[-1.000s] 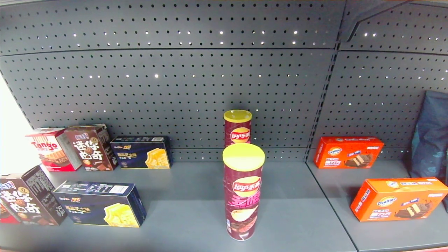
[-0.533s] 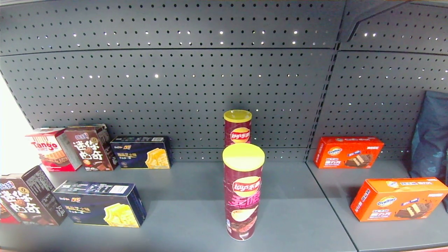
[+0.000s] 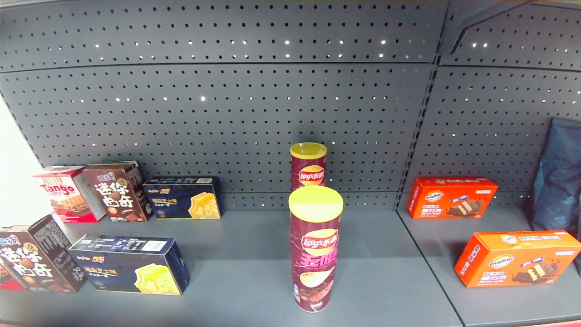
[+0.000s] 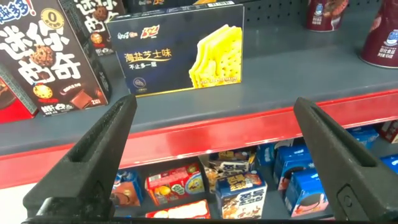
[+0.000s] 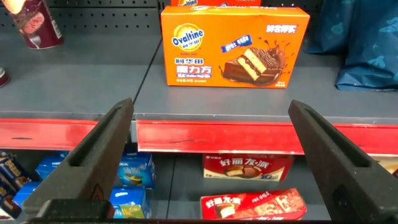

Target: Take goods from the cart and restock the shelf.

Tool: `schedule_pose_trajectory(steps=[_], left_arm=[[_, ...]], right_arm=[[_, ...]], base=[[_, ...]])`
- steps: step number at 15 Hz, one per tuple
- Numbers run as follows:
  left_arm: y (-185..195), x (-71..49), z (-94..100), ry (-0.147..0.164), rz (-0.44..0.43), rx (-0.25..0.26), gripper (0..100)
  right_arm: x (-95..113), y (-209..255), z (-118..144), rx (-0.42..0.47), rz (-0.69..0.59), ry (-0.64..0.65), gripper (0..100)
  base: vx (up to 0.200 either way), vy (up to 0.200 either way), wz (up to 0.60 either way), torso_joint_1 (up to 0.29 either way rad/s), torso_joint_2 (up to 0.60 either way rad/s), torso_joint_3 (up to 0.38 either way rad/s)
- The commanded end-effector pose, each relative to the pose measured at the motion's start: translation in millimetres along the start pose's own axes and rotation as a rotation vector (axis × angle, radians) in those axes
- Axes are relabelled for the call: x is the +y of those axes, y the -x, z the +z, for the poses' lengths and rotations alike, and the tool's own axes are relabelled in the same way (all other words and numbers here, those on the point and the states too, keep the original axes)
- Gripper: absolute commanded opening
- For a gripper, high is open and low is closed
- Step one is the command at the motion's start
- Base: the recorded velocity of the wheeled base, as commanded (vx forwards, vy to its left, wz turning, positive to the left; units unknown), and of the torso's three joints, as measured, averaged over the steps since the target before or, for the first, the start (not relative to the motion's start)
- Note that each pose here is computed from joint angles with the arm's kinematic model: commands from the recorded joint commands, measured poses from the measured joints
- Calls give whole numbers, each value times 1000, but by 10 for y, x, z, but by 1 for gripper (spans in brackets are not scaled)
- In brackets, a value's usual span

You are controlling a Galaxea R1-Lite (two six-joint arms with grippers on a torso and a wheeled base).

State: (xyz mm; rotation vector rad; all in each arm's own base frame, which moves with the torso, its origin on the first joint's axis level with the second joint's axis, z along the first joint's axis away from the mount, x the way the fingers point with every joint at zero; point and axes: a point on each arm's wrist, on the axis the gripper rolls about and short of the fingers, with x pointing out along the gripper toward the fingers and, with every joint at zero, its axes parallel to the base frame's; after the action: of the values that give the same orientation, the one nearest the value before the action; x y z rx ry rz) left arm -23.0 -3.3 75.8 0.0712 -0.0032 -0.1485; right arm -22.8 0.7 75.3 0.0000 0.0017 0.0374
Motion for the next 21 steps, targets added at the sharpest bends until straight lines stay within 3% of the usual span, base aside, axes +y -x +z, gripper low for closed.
schedule_pose_trajectory(steps=[1, 21], left_arm=[[0, 0, 0, -1, 0, -1, 100], [0, 0, 0, -1, 0, -1, 100]], right_arm=[[0, -1, 1, 1, 1, 0, 100], [0, -1, 1, 1, 1, 0, 100]], base=[[0, 0, 0, 0, 0, 0], [0, 0, 0, 0, 0, 0]])
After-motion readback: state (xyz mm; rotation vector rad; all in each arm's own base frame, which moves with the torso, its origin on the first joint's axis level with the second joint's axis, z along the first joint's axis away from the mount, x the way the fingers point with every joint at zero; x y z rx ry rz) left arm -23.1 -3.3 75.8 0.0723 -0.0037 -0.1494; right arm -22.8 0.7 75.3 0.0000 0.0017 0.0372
